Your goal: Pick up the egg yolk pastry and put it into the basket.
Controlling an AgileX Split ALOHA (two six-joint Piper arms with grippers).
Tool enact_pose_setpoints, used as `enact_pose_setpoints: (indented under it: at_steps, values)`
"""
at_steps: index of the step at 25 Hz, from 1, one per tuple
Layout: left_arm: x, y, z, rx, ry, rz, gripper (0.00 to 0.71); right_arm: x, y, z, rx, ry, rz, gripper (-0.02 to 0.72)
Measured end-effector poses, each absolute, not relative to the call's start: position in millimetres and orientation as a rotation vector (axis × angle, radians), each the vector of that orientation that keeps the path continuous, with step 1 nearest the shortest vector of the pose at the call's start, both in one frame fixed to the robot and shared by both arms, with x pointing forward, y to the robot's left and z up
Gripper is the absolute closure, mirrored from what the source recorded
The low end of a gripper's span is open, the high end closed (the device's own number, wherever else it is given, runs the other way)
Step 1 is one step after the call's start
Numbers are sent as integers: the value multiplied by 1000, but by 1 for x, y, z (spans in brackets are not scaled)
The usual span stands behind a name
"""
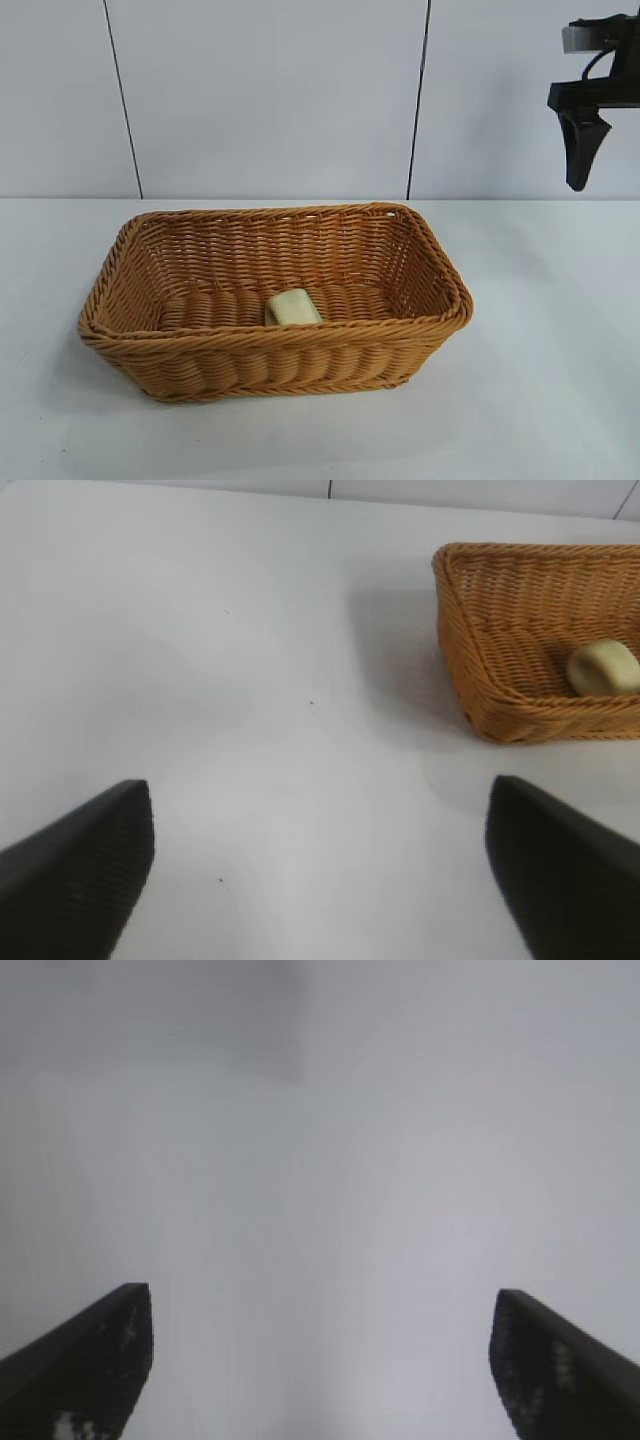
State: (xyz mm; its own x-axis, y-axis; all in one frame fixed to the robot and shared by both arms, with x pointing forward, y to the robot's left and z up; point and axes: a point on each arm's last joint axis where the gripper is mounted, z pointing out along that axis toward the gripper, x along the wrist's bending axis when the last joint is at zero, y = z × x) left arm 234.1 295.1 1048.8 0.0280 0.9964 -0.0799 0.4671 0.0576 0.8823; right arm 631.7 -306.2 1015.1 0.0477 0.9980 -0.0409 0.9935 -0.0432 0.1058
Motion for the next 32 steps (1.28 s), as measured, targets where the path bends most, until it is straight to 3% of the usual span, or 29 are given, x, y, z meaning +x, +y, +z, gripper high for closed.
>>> enact_pose_setpoints:
  at_steps: [7, 14, 32]
  values:
    - [234, 295, 1049, 1519, 1550, 851, 15, 545, -305, 1011, 2241, 2176, -68, 71]
    - [234, 295, 1049, 1519, 1550, 852, 15, 450, -304, 1021, 2234, 2170, -53, 71]
    - [234, 295, 1049, 1519, 1550, 852, 15, 293, -299, 1048, 1749, 1802, 685, 71]
